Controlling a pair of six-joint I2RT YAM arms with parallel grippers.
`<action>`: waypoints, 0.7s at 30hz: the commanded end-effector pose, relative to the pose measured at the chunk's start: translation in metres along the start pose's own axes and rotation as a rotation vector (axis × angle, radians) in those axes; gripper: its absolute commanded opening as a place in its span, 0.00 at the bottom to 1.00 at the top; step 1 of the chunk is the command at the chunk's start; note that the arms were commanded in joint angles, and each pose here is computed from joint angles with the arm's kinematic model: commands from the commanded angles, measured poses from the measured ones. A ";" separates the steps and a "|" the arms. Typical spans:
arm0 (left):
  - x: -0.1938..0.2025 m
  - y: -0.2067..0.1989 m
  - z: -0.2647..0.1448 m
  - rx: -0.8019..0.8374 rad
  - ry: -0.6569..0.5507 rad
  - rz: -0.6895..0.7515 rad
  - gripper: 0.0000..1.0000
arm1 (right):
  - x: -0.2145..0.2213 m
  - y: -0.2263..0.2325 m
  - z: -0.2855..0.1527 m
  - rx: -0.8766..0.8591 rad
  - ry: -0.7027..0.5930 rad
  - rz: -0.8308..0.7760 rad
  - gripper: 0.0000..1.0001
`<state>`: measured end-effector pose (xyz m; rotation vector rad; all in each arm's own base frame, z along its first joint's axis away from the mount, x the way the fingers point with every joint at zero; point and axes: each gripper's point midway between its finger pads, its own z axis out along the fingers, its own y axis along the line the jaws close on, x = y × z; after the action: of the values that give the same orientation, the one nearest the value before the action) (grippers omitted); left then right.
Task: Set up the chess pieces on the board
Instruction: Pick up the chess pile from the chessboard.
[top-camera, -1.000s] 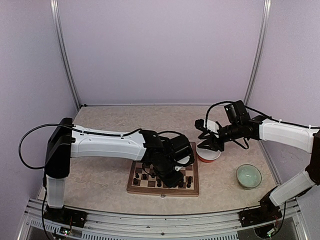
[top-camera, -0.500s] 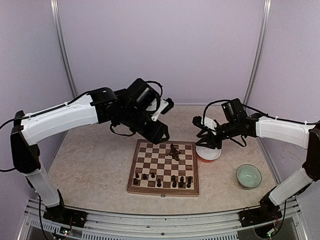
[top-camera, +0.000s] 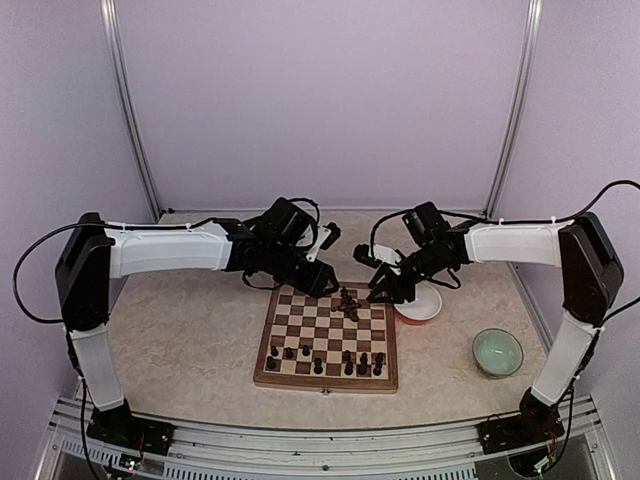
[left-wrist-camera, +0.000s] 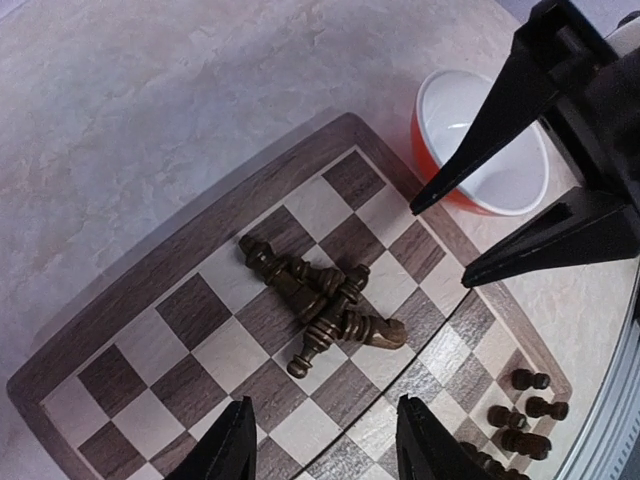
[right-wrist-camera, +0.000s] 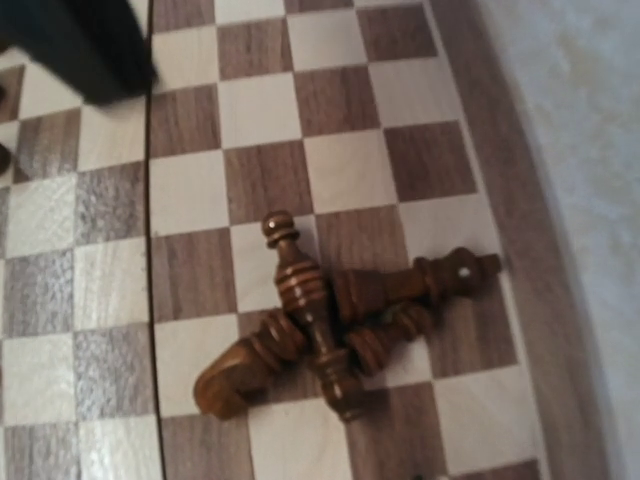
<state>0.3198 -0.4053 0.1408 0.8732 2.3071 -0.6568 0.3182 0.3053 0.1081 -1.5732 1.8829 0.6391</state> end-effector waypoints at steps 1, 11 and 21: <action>0.008 0.009 0.028 0.057 -0.013 0.050 0.47 | -0.001 0.007 0.016 -0.043 0.023 -0.005 0.39; 0.033 0.023 0.057 0.150 -0.023 0.064 0.37 | 0.013 0.011 0.040 -0.057 0.073 -0.010 0.39; 0.050 0.022 0.074 0.224 -0.015 0.084 0.28 | 0.019 0.011 0.048 -0.062 0.085 -0.002 0.40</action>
<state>0.3299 -0.4067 0.0509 1.0167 2.2652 -0.8461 0.3079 0.3199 0.0613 -1.6583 1.9574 0.6497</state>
